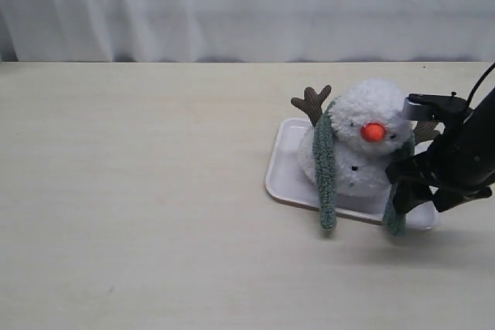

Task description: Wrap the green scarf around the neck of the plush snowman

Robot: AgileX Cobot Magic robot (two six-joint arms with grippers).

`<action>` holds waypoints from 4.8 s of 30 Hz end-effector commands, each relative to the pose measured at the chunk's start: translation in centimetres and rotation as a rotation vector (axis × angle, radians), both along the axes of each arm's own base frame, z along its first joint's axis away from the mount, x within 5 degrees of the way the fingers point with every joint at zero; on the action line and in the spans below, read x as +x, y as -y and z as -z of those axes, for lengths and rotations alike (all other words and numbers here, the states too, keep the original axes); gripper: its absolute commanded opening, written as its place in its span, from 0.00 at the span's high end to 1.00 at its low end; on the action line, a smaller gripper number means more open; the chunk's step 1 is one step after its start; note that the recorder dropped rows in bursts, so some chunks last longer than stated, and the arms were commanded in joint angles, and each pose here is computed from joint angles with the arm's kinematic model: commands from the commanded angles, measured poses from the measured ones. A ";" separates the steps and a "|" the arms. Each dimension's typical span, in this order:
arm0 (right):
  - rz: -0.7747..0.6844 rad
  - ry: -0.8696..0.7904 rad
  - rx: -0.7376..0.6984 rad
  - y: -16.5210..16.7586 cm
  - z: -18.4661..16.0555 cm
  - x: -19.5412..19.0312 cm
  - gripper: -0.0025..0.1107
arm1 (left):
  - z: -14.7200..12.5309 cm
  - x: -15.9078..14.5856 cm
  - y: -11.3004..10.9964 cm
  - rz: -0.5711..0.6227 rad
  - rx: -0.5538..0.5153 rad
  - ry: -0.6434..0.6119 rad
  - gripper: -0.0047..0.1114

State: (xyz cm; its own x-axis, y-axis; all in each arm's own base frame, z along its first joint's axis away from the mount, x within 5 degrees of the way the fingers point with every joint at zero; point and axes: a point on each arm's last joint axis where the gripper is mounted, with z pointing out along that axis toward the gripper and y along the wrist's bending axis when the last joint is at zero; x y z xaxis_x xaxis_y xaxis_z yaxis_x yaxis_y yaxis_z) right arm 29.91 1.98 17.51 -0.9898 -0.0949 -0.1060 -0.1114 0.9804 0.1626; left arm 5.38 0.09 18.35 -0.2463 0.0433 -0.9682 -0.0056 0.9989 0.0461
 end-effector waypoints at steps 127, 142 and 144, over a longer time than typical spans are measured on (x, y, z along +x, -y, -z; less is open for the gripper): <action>-0.078 0.651 0.330 -0.8 -12.9 0.2 0.52 | -0.1 0.0 0.1 0.008 -0.009 0.012 0.96; -0.219 0.596 0.133 -5.4 -12.2 -0.9 0.39 | -0.1 0.0 0.1 0.008 -0.009 0.012 0.96; -0.222 0.585 0.092 -5.6 -12.1 -1.1 0.40 | -0.1 0.0 0.1 0.008 -0.009 0.012 0.96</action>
State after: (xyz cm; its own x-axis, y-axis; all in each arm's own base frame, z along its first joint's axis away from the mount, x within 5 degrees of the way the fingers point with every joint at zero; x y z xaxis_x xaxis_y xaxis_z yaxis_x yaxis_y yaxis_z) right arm 29.11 7.46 29.48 -0.7252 -0.2407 -0.6451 -0.4236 0.8946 0.1424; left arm 5.38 0.09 18.35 -0.2463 0.0433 -0.9682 -0.0056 0.9989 0.0461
